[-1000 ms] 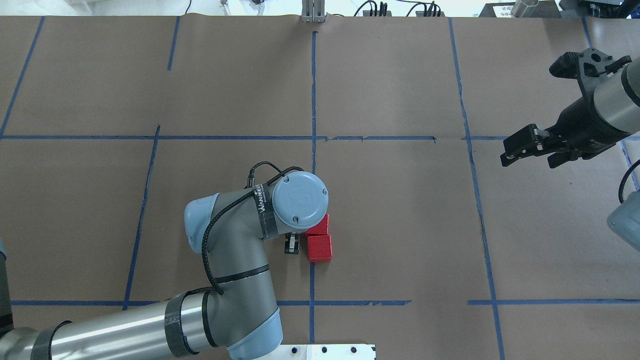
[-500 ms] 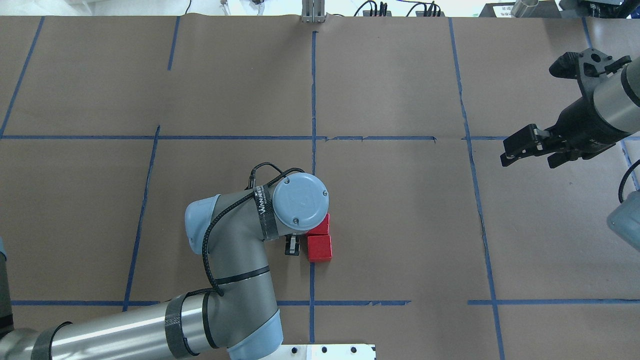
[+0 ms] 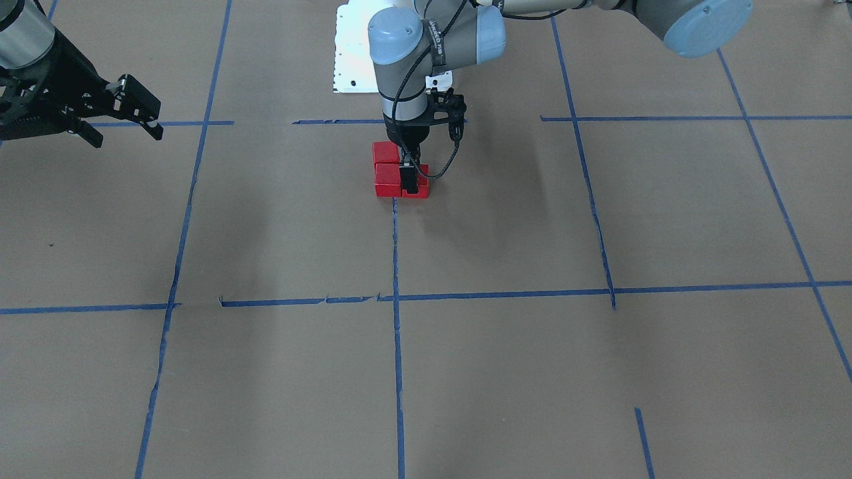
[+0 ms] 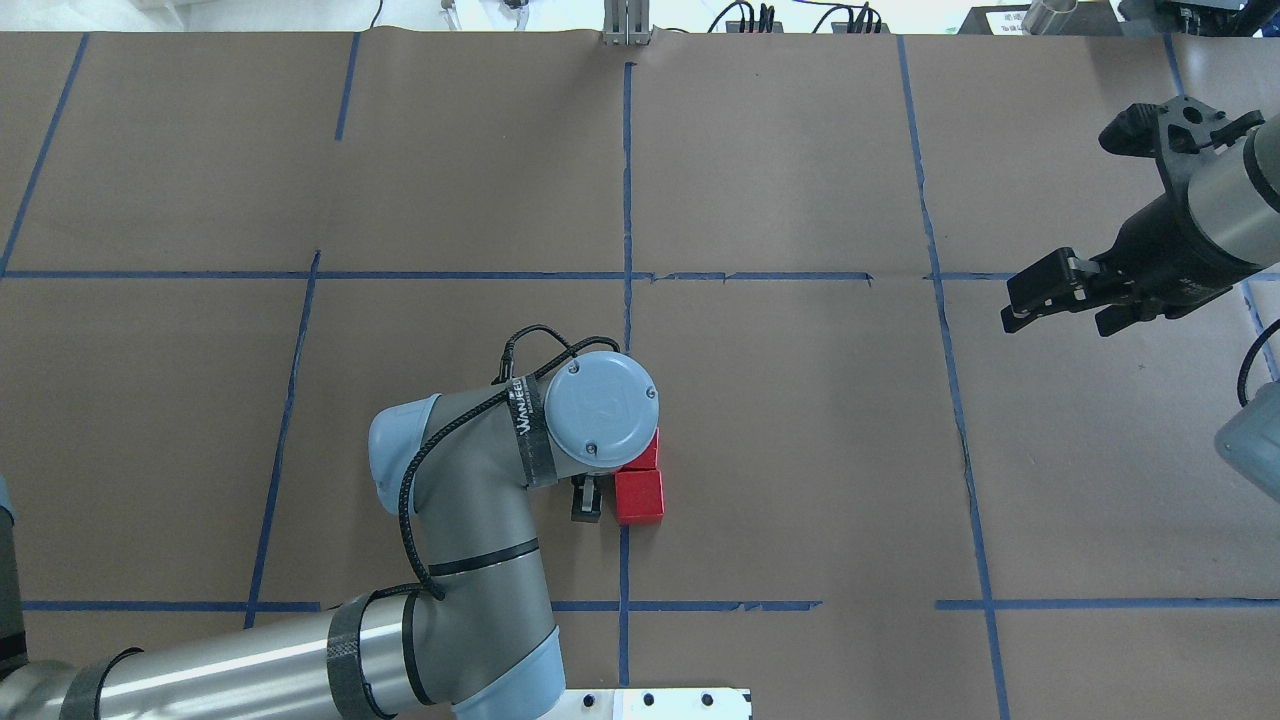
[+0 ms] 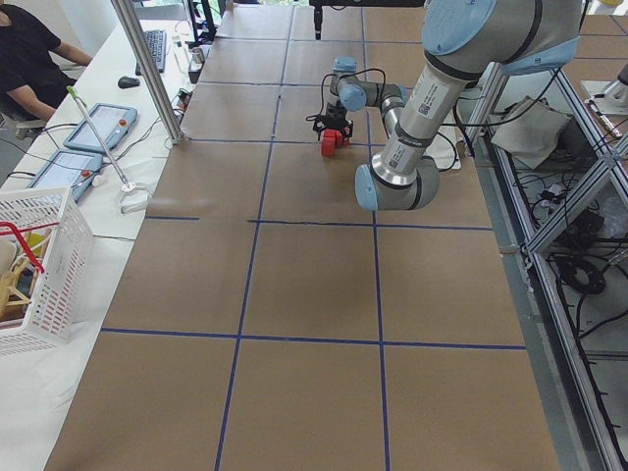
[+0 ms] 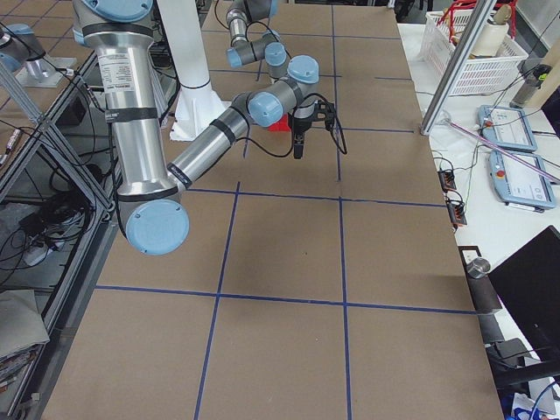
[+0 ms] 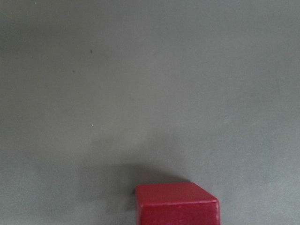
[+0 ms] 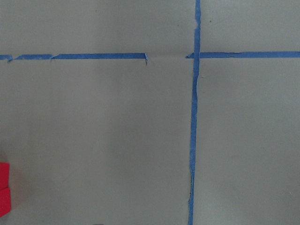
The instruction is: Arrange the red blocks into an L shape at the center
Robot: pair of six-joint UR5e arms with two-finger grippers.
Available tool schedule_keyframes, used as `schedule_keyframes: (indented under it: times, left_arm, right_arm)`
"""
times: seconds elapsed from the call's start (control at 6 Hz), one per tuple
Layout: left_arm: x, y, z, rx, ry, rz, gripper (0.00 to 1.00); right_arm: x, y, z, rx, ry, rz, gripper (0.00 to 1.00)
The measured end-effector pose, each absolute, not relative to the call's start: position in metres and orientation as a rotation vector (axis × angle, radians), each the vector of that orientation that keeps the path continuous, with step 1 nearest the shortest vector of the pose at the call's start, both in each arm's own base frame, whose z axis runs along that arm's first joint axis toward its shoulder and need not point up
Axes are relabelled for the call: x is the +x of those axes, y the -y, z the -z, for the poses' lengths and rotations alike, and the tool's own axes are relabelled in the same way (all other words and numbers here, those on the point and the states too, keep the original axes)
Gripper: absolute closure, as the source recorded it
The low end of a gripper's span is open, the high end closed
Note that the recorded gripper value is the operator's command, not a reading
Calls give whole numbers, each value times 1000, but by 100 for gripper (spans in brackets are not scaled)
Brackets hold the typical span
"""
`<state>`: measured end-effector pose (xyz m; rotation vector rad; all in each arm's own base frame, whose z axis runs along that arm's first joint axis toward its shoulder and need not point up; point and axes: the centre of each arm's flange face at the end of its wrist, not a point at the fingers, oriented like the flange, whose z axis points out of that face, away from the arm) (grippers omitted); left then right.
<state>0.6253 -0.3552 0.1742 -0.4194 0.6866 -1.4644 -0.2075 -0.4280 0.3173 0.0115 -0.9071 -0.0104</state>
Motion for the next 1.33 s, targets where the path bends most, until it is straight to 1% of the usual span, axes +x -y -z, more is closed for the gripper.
schedule_keyframes:
  times: [0.33, 0.67, 1.0, 1.33]
  left_arm:
    - [594, 364, -155, -390, -728, 1406, 0]
    - [545, 371, -164, -309, -773, 1223, 0]
    - [477, 372, -190, -220, -813, 960, 0]
    - [413, 372, -248, -87, -781, 615, 0]
  right_arm:
    - [-207, 428, -316, 14, 908, 10, 0]
    - [-204, 425, -314, 20, 912, 10, 0]
    - [-196, 421, -322, 14, 903, 2, 0]
    - [-179, 423, -332, 15, 890, -30, 0]
